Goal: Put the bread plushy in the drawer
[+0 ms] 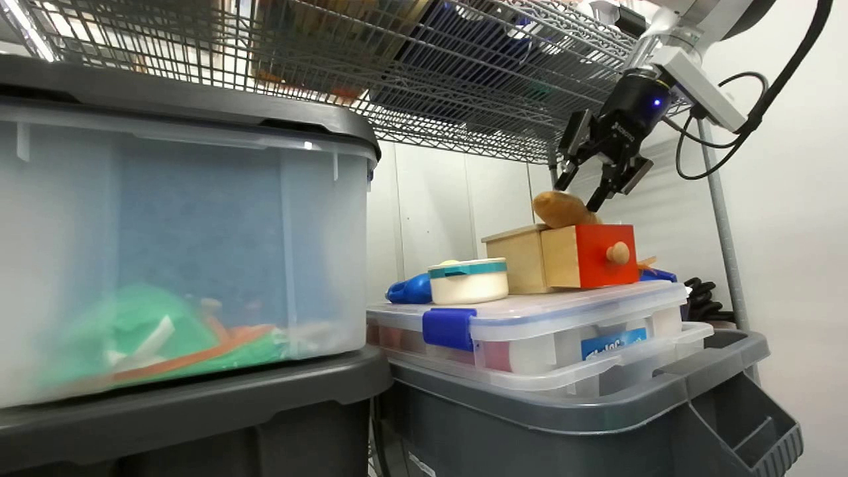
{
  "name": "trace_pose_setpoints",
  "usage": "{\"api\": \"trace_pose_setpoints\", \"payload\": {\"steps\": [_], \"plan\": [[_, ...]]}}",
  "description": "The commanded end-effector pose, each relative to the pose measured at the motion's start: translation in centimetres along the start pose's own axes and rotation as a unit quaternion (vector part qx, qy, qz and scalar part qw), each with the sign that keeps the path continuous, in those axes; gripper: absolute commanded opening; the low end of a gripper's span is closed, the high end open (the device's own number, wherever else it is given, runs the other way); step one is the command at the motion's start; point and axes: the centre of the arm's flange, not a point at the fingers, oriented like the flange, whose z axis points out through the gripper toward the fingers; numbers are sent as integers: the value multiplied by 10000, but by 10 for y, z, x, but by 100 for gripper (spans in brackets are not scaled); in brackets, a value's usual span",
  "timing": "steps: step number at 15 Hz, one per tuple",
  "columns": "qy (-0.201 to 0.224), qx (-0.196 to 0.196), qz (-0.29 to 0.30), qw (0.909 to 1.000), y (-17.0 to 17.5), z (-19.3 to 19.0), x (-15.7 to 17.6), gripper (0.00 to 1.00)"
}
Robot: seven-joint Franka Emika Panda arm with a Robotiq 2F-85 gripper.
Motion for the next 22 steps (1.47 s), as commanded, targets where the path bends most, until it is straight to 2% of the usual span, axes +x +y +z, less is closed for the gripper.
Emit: {"api": "trace_pose_setpoints", "payload": {"steps": [1, 3, 10, 18, 22], "plan": [[9, 111, -65, 9999, -2, -7, 5, 97], [9, 109, -65, 9999, -2, -8, 5, 100], [48, 72, -84, 9999, -4, -14, 7, 100], [84, 125, -306, 9994, -33, -14, 12, 100], [41, 225, -562, 9982, -58, 1, 18, 100]]}}
